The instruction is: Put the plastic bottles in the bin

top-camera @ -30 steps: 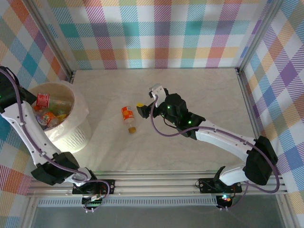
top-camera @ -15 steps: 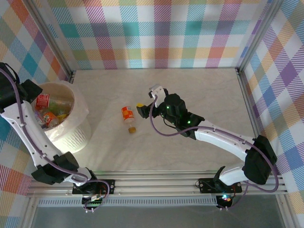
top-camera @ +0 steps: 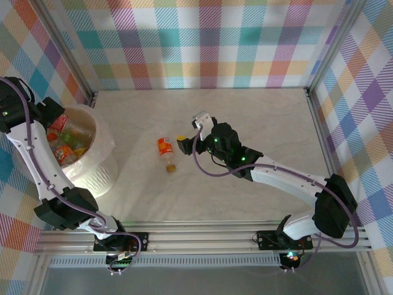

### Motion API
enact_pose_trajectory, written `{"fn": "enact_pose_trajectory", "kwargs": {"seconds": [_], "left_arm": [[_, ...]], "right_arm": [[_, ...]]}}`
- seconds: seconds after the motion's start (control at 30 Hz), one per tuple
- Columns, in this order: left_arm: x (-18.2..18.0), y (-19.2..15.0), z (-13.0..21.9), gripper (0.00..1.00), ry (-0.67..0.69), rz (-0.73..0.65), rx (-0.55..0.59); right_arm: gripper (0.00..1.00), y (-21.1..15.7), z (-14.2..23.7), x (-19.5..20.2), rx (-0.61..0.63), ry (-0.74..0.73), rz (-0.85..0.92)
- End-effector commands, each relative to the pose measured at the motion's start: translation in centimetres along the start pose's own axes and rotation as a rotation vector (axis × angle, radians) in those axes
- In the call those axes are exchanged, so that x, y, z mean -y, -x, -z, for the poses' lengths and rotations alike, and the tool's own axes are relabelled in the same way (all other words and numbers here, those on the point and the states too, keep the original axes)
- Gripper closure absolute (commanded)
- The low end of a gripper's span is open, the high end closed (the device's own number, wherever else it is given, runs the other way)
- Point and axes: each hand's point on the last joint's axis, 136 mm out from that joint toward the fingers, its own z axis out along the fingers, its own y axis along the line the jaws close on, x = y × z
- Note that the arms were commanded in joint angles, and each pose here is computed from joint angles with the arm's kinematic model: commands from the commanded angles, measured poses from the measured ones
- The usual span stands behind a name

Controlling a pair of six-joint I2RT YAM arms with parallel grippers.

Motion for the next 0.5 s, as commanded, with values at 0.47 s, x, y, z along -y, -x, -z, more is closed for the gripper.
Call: {"fn": "enact_pose_trajectory", "kwargs": {"seconds": [0.47], "left_arm": [[2.6,-1.2,7.3,0.0,-0.164,-0.002,0.097]], "right_arm": [[0.0,0.2,0.2,0.7,0.022,-0.035,-0.039]]}}
